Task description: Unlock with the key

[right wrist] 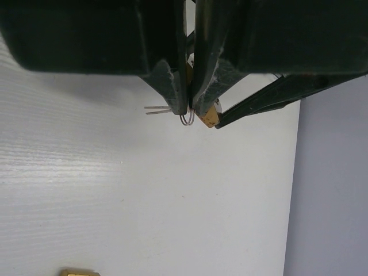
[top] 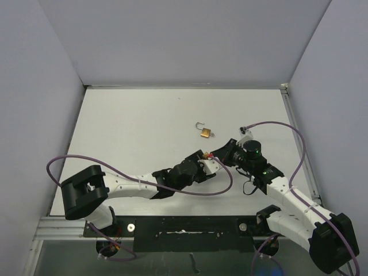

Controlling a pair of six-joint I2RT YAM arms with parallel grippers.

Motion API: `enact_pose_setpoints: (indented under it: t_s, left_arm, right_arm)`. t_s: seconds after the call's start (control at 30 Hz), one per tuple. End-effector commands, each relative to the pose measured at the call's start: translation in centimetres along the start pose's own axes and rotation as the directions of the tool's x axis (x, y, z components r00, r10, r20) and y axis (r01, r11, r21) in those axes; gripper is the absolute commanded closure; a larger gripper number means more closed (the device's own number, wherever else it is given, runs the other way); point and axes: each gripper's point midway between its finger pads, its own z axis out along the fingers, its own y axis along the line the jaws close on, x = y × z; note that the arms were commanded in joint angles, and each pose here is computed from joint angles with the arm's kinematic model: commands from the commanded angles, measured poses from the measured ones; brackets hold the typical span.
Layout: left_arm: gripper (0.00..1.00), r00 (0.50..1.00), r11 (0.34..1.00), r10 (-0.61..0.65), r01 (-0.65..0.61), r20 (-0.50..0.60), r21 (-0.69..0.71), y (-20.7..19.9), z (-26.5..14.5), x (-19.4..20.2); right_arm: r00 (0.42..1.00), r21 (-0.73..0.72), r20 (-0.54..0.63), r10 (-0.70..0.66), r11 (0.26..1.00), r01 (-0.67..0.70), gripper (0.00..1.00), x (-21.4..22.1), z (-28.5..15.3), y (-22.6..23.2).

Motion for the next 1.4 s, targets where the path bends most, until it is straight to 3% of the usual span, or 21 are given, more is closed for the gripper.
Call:
enact_pose_setpoints:
  t_s: [0.0, 0.47, 0.57, 0.63, 0.73, 0.83, 1.0, 1.17, 1.37]
  left_arm:
    - [1.00, 0.974, 0.996, -0.028, 0.046, 0.226, -0.075, 0.7, 0.1, -9.0]
    - [1.00, 0.982, 0.993, 0.031, -0.010, 0.186, -0.115, 0.0, 0.2, -9.0]
    - [1.00, 0.982, 0.996, 0.024, -0.007, 0.189, -0.088, -0.2, 0.1, -9.0]
    - [1.00, 0.979, 1.000, 0.005, -0.001, 0.204, -0.022, -0.7, 0.0, -9.1]
    - [1.00, 0.970, 0.995, -0.057, 0.037, 0.238, 0.088, -0.6, -0.8, -9.1]
    - [1.00, 0.961, 0.986, -0.104, 0.067, 0.256, 0.150, 0.7, -1.7, -9.0]
    - [1.00, 0.964, 0.970, -0.113, 0.055, 0.240, 0.237, 1.9, -2.8, -8.3]
    - [1.00, 0.941, 0.933, -0.172, 0.060, 0.293, 0.355, 2.7, -4.4, -9.2]
    - [1.00, 0.946, 0.899, -0.177, 0.042, 0.273, 0.436, 1.8, -4.5, -9.0]
  right_arm:
    - [0.999, -0.014, 0.014, 0.046, 0.999, -0.046, 1.00, -1.2, 0.1, 1.7]
    - [0.998, 0.012, 0.011, 0.064, 0.998, -0.065, 1.00, -1.5, -0.2, 1.8]
    - [0.999, -0.001, 0.026, 0.044, 0.999, -0.044, 0.95, -1.8, -0.4, 2.1]
    - [0.999, -0.013, 0.041, 0.020, 1.000, -0.020, 0.83, -2.2, -0.7, 2.4]
    - [0.997, -0.035, 0.072, -0.020, 0.999, 0.023, 0.51, -2.9, -1.4, 2.8]
    - [0.993, -0.051, 0.102, -0.062, 0.996, 0.068, 0.40, -3.5, -2.3, 3.2]
    - [0.988, -0.078, 0.106, -0.115, 0.989, 0.123, 0.39, -3.5, -3.0, 3.6]
    - [0.986, -0.142, 0.079, -0.145, 0.978, 0.156, 0.39, -2.3, -3.1, 4.0]
    - [0.982, -0.226, 0.092, -0.163, 0.957, 0.180, 0.39, -1.8, -3.4, 5.0]
